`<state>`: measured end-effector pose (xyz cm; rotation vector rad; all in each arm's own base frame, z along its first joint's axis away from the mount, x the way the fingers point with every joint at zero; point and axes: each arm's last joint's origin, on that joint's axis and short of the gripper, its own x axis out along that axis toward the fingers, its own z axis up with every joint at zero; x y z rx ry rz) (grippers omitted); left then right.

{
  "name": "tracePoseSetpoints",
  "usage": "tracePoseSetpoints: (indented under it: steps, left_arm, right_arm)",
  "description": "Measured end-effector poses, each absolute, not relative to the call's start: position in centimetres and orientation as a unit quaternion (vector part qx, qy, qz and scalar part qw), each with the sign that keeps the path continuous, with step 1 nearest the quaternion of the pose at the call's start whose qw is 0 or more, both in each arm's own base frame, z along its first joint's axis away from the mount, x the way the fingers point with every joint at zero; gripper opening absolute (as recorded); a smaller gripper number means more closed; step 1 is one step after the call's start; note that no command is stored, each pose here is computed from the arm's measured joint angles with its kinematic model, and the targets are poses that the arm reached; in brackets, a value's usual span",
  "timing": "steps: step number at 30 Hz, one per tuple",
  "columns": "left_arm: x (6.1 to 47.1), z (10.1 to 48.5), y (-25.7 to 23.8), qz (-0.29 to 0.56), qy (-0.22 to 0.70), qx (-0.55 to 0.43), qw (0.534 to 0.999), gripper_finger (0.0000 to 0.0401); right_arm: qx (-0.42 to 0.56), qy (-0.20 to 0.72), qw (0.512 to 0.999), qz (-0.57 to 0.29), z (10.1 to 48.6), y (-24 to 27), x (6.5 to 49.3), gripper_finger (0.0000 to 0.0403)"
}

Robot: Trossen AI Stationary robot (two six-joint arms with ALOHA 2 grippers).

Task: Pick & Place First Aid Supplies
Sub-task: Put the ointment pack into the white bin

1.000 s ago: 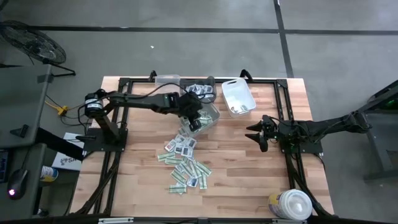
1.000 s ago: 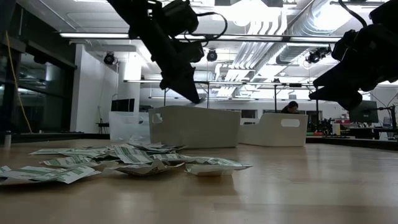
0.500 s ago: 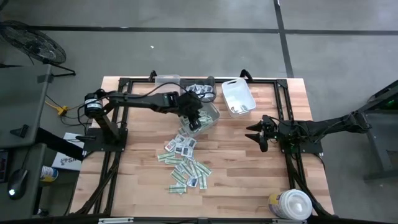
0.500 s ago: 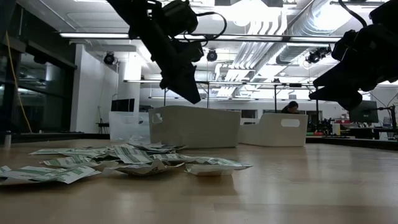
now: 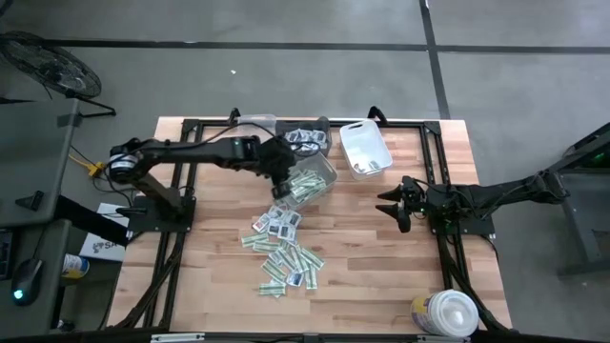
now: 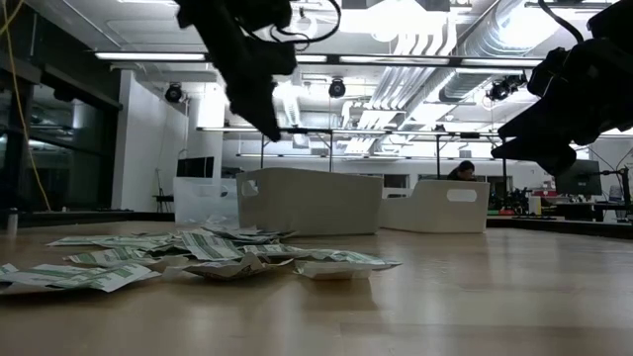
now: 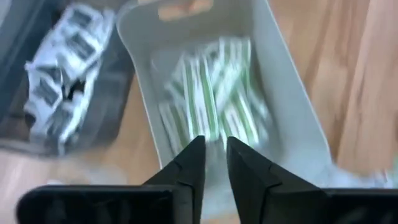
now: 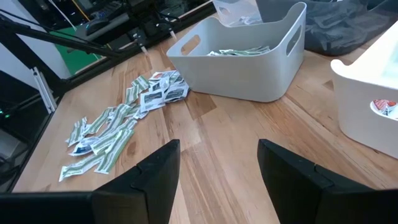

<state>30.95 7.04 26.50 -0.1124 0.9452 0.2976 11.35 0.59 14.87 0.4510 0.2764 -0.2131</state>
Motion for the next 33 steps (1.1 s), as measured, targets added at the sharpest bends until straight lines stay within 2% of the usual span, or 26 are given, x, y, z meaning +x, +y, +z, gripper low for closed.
tracePoseSetpoints:
  steps: [7, 12, 20, 27, 33]
  left_arm:
    - [28.4, 26.1, 3.6, 0.109, 0.571, -0.002, 0.814, 0.0006]
    - [27.6, 25.2, 1.1, 0.082, 0.611, 0.029, 0.787, 0.0003]
    - [26.0, 21.5, -2.1, 0.030, 0.651, 0.036, 0.757, 0.0002]
    - [23.6, 20.4, -2.8, 0.034, 0.624, -0.002, 0.781, 0.0001]
    - [20.8, 20.4, -2.0, 0.039, 0.566, -0.056, 0.822, 0.0001]
  right_arm:
    - [0.223, 0.136, 0.960, -0.105, 14.9, 0.6, 11.4, 0.0208]
    - [0.223, 0.136, 0.960, -0.105, 14.9, 0.6, 11.4, 0.0208]
    - [0.222, 0.137, 0.960, -0.105, 14.8, 0.6, 11.3, 0.0208]
    - [0.222, 0.137, 0.959, -0.105, 14.8, 0.6, 11.3, 0.0208]
    - [0.222, 0.137, 0.959, -0.105, 14.8, 0.6, 11.3, 0.0208]
